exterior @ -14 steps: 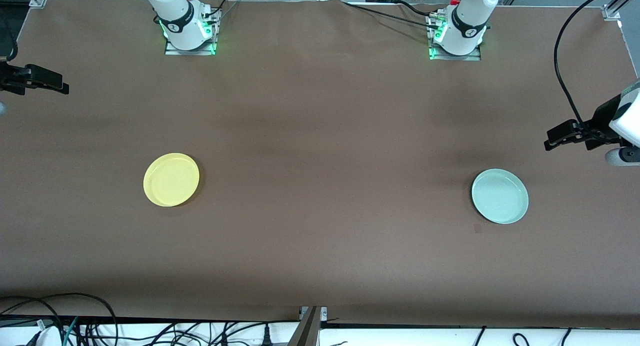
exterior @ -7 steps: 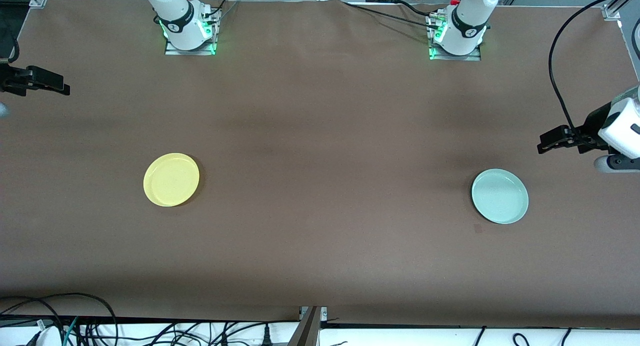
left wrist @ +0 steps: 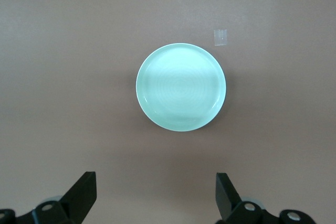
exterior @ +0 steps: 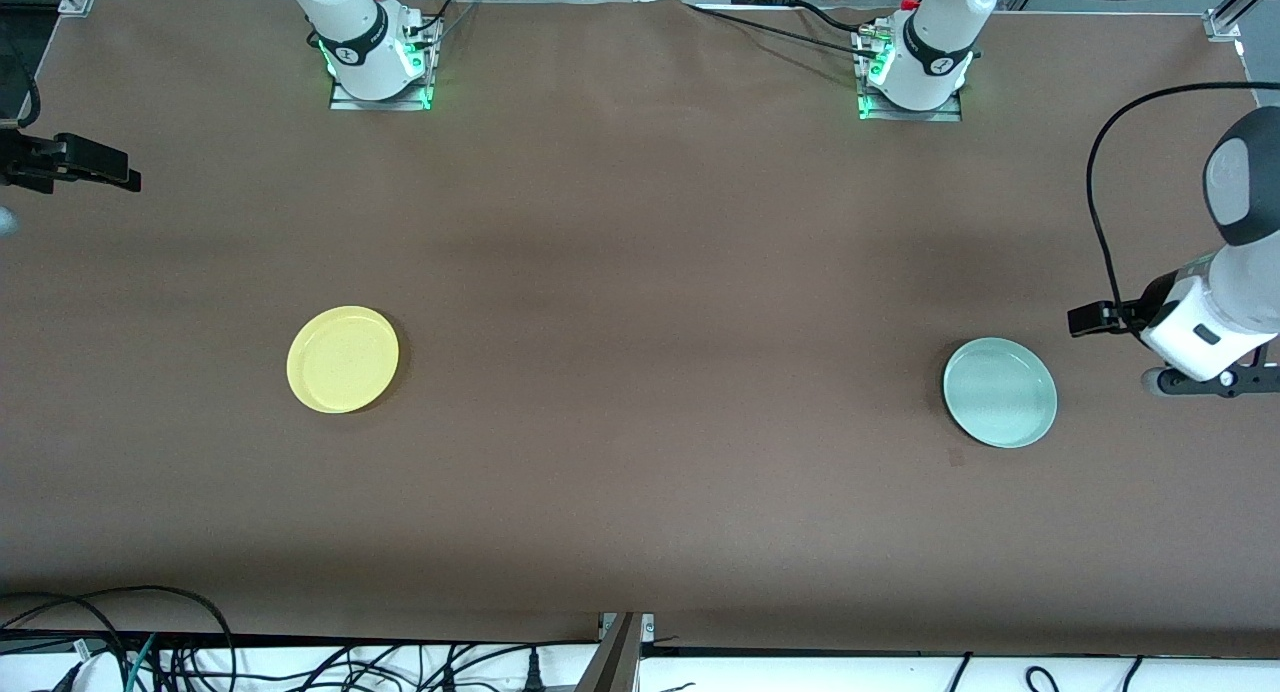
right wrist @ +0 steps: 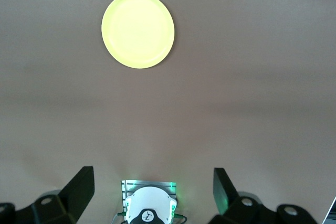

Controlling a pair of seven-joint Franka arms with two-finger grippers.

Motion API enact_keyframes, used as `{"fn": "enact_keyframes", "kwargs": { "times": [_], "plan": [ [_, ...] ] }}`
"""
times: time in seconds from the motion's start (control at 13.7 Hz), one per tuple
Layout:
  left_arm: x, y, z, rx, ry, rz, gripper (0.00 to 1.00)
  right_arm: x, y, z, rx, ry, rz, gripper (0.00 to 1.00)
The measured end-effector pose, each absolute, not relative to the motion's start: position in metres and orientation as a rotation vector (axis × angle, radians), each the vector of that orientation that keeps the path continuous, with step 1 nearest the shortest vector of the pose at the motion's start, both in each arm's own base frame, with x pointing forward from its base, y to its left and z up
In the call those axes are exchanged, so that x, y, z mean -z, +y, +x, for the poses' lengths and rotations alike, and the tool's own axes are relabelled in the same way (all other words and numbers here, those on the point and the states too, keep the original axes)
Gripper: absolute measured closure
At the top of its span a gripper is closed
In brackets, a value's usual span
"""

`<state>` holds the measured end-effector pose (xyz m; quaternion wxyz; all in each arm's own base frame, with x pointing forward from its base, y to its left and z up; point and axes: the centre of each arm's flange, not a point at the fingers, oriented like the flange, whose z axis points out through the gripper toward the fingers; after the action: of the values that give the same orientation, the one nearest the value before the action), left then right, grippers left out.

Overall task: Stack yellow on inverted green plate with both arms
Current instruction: 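Move the left gripper down to the rim of the green plate, then grasp the green plate with the left gripper while the right gripper reaches yellow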

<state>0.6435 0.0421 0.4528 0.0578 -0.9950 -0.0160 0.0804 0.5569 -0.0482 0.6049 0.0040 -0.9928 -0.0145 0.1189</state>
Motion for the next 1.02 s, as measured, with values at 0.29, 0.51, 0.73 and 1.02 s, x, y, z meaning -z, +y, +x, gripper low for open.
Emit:
{"fn": "enact_keyframes", "kwargs": {
  "times": [0.29,0.51,0.73,1.02],
  "plan": [
    [-0.385,0.061,0.666,-0.207,-0.068,-3.022,0.00,-0.605,-0.048,0.557,-0.371,-0.046,-3.111,0.00],
    [-0.299,0.096,0.674,-0.190,-0.124,-3.031,0.00,-0.605,-0.048,0.557,-0.371,-0.046,-3.111,0.00],
    [-0.232,0.116,0.672,-0.234,-0.155,-3.036,0.00,-0.605,-0.048,0.557,-0.372,-0.046,-3.111,0.00],
    [-0.194,0.136,0.661,-0.309,-0.198,-3.037,0.00,-0.603,-0.048,0.558,-0.376,-0.046,-3.111,0.00]
  ]
}}
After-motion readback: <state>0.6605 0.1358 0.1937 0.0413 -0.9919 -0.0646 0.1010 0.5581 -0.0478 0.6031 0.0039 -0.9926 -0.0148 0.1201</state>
